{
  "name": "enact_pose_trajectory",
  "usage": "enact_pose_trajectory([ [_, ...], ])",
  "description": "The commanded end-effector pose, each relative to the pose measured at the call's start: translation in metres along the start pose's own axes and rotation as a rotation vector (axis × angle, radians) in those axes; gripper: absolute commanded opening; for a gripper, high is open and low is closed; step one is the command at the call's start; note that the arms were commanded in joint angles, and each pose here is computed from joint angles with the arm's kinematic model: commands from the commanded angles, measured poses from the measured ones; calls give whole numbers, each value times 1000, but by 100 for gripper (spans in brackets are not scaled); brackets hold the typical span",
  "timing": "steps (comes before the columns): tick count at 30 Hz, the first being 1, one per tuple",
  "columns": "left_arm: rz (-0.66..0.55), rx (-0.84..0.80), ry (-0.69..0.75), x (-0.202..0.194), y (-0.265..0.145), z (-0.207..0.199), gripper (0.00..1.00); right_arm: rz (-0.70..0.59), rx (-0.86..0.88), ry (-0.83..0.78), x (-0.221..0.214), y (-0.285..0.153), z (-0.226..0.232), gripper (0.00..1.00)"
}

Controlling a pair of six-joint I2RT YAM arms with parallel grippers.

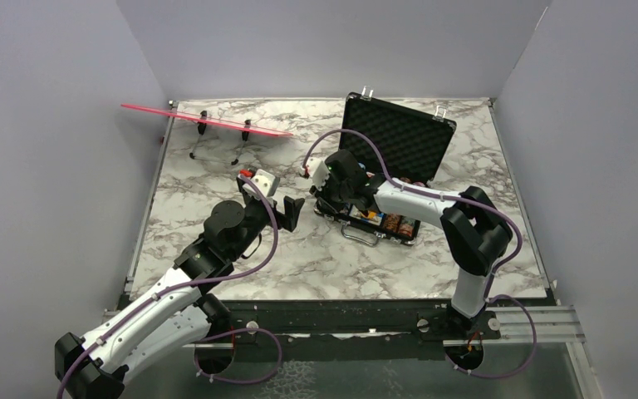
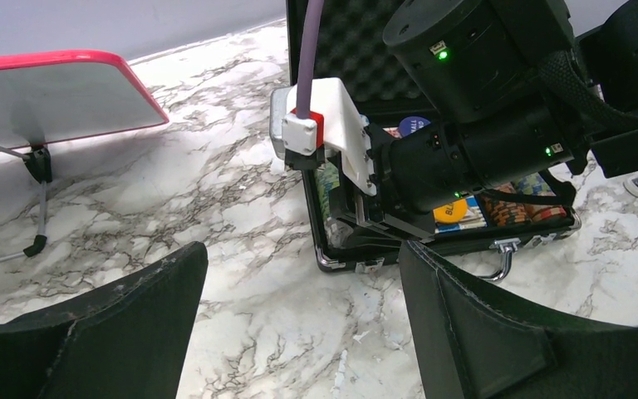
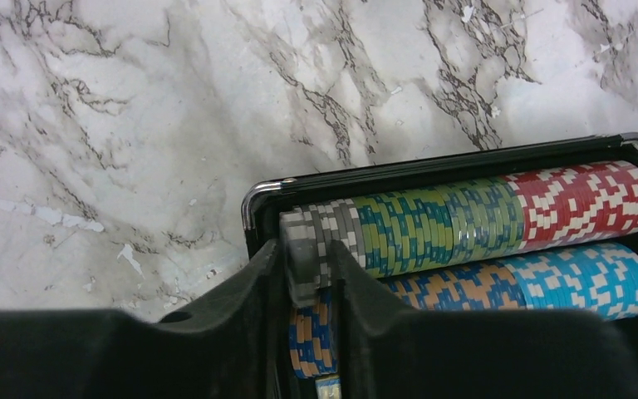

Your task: Pack up texas hold em set

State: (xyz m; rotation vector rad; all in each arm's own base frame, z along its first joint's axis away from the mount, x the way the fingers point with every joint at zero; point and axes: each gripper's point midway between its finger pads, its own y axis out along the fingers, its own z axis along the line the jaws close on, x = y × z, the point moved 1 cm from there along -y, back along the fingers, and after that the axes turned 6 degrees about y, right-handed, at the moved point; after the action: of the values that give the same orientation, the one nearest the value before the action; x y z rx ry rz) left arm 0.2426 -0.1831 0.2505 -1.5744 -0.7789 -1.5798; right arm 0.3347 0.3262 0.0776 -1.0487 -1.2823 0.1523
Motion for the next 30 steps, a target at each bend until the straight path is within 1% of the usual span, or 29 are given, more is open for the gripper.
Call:
enact_pose_trajectory([
  [1, -41, 18, 1, 21, -1, 4, 88, 41, -29, -22, -7, -11, -8, 35],
  [3, -42, 18, 5, 22, -1, 4, 88, 34, -21, -1, -2, -13, -6, 43],
  [5, -45, 22, 6, 23, -1, 5, 88, 17, -21, 29, 3, -17, -5, 48],
  [12, -60, 28, -4, 29, -3, 6, 88, -72, -61, 149, 32, -40, -8, 48],
  [16, -65, 14, -12, 31, -4, 3, 88, -132, -141, 246, 49, -59, -19, 48],
  [19, -68, 9, -18, 34, -6, 3, 89, -195, -215, 303, 65, -84, -33, 50],
  [21, -68, 25, -32, 34, -7, 5, 94, -243, -279, 330, 76, -105, -47, 51],
  [23, -63, 44, -52, 31, -7, 7, 99, -288, -363, 357, 86, -129, -64, 57],
  [25, -41, 61, -71, 23, -6, 9, 99, -327, -442, 389, 93, -156, -82, 66],
  [30, -8, 50, -113, 6, -2, 4, 99, -343, -584, 449, 95, -198, -133, 73],
])
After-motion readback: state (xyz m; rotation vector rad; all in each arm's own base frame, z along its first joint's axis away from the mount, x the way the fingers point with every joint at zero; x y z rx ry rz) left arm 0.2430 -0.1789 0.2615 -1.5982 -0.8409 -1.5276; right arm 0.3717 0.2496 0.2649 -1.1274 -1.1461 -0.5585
